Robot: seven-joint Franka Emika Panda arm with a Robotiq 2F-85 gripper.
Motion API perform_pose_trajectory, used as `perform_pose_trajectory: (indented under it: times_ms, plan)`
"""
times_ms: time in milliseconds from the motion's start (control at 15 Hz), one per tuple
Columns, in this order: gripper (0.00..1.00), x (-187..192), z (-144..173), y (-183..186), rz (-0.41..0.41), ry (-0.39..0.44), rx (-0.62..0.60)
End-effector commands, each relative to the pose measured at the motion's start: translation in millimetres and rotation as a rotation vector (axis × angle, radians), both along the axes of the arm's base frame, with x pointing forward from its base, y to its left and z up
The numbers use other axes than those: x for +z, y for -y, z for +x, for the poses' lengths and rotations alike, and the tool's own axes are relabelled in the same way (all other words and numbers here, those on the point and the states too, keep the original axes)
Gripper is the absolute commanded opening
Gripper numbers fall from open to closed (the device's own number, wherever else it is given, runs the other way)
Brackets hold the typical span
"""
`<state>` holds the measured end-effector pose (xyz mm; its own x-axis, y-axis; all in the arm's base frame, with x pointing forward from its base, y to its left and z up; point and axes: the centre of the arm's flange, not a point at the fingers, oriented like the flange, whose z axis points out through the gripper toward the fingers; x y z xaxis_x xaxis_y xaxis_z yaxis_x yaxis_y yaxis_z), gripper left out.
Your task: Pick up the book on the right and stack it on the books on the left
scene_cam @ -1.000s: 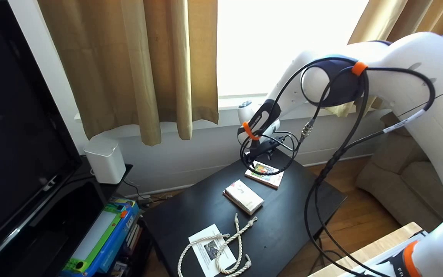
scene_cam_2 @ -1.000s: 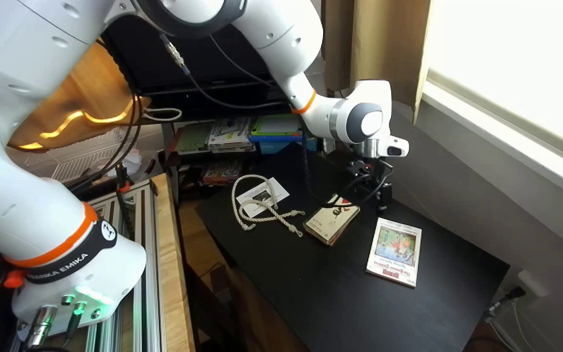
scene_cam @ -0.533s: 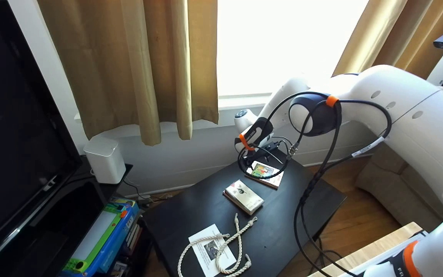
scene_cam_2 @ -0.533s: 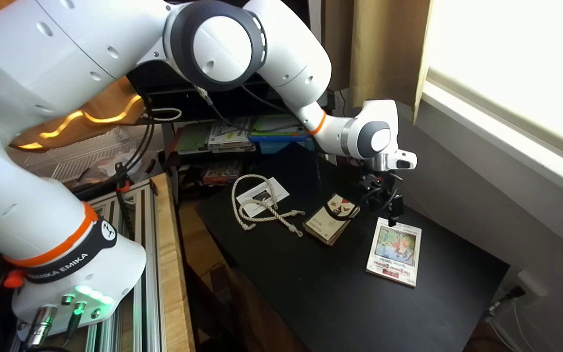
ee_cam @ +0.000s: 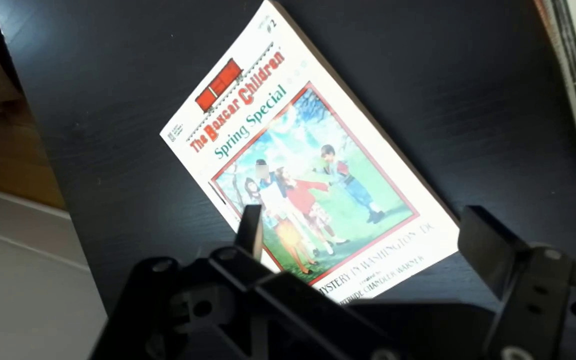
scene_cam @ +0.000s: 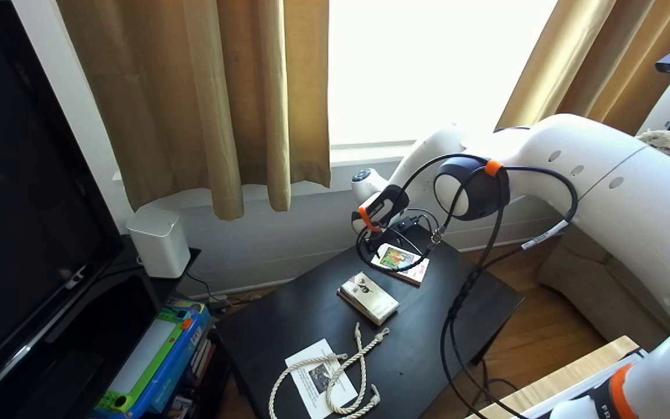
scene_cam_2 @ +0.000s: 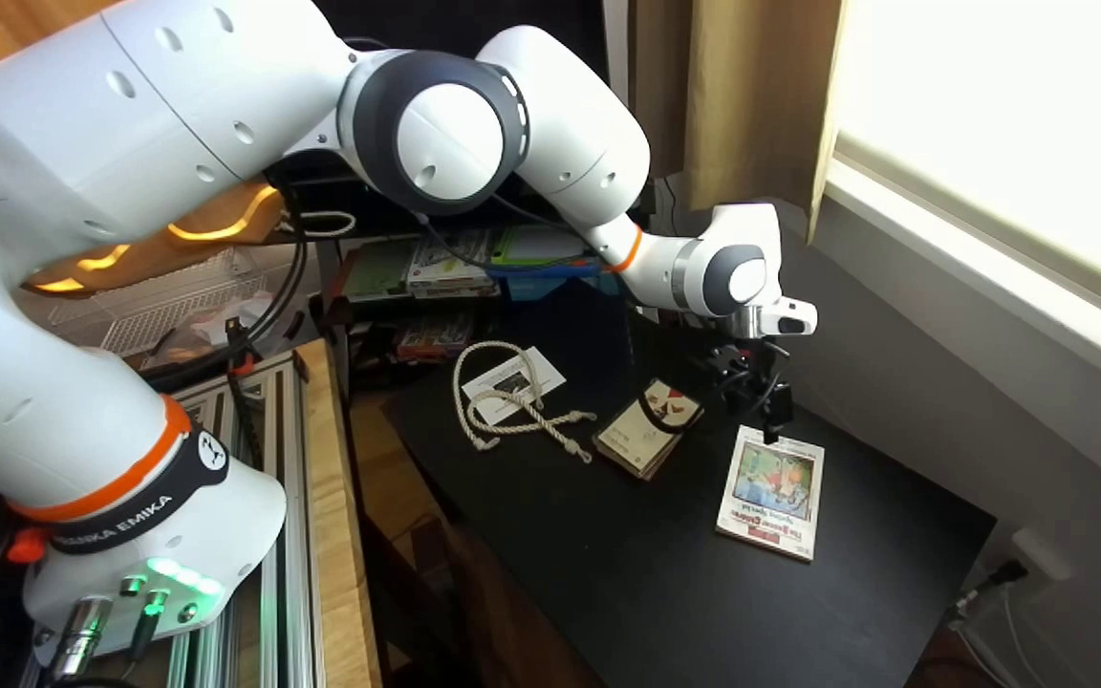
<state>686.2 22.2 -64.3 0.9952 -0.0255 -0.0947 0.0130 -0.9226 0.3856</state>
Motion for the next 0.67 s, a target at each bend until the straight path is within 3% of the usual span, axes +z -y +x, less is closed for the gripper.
perform_pose_trajectory:
  times_ms: [0, 600]
  plan:
    - [1.0, -18.4, 4.2, 2.2, -0.004, 0.021, -0.001]
    - [1.0, -61.9, 15.8, -4.2, -0.002, 0.092, 0.096]
